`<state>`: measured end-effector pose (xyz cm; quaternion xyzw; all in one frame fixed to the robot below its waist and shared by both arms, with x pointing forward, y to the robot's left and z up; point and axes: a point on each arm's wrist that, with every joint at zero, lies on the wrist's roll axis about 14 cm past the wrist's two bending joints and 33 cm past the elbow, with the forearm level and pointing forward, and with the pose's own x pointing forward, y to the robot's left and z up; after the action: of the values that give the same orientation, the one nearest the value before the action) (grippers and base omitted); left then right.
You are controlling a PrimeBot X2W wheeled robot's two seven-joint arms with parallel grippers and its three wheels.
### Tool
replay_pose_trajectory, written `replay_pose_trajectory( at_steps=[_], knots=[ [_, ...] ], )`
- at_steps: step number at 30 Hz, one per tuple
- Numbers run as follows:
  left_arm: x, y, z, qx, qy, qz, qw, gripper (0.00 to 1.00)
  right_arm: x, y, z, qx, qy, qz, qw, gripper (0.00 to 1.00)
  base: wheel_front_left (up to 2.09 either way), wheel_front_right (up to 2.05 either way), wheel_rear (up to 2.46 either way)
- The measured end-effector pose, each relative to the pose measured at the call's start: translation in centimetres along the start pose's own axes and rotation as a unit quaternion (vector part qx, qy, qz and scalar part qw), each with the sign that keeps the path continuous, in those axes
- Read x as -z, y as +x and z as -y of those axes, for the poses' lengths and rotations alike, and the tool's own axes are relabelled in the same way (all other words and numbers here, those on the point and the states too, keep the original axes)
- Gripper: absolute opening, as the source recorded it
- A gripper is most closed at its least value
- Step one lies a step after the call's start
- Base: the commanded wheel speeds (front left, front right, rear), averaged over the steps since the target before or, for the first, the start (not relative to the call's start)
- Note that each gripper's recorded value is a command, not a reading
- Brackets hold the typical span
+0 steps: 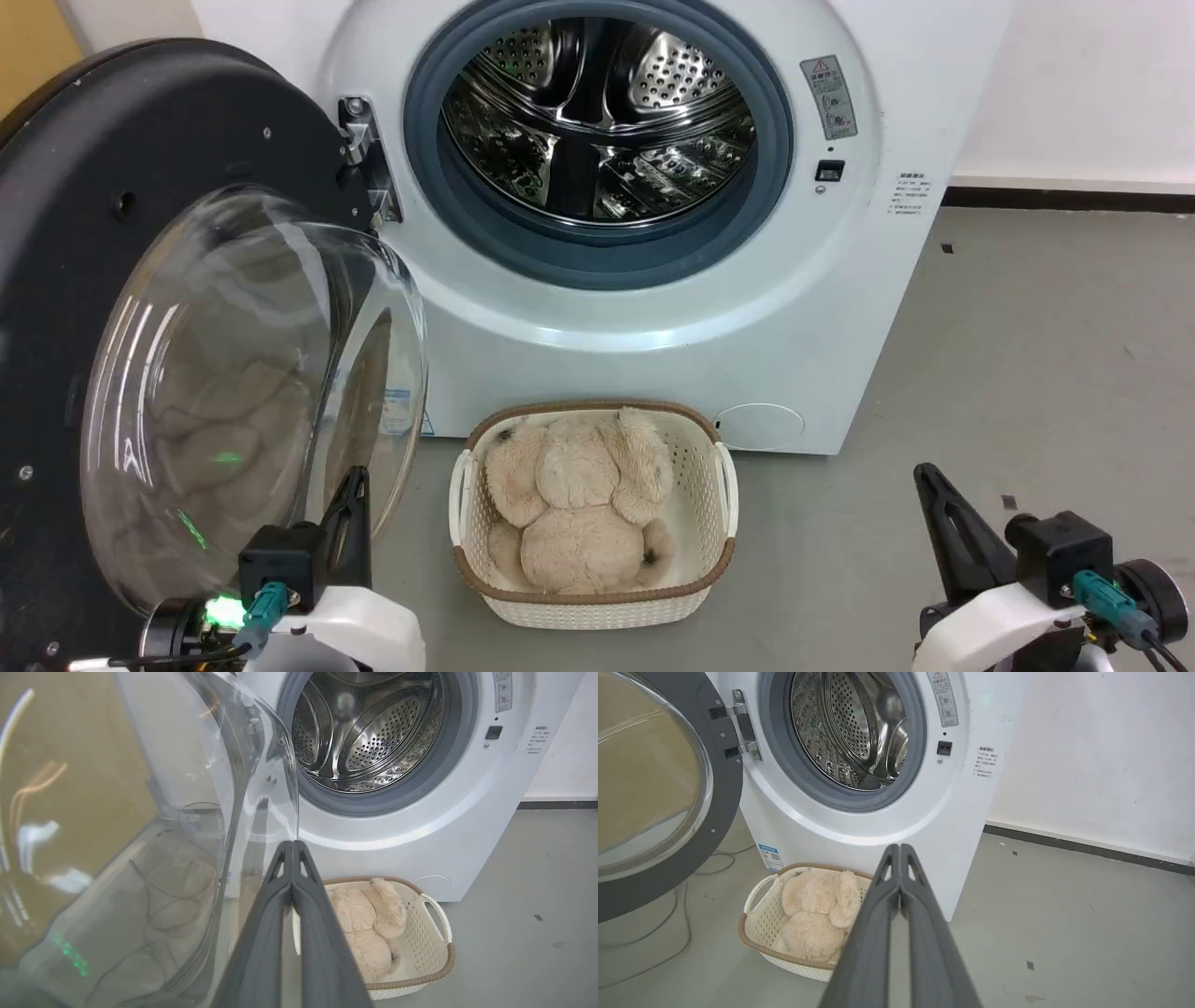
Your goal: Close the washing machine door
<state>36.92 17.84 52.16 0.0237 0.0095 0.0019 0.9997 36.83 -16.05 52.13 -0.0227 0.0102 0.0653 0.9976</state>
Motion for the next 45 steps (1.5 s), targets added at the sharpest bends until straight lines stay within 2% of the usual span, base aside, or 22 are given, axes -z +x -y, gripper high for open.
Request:
replay_pose_trajectory(
  at_steps=[33,34,45],
  knots=[
    [0.00,0.00,0.00,0.000,0.000,0.000,1.000,0.00,0.00,0.00,0.01,0.000,0.000,0.000,1.000,0.00,0.00,0.00,0.00],
    [0.01,0.00,0.00,0.000,0.000,0.000,1.000,1.00,0.01,0.00,0.00,0.000,0.000,0.000,1.000,1.00,0.00,0.00,0.00],
    [-0.03,0.02,0.09,-0.005,0.000,0.004,1.000,1.00,-0.05,0.00,0.33,0.005,0.006,0.004,1.000,1.00,0.00,0.00,0.00]
  ],
)
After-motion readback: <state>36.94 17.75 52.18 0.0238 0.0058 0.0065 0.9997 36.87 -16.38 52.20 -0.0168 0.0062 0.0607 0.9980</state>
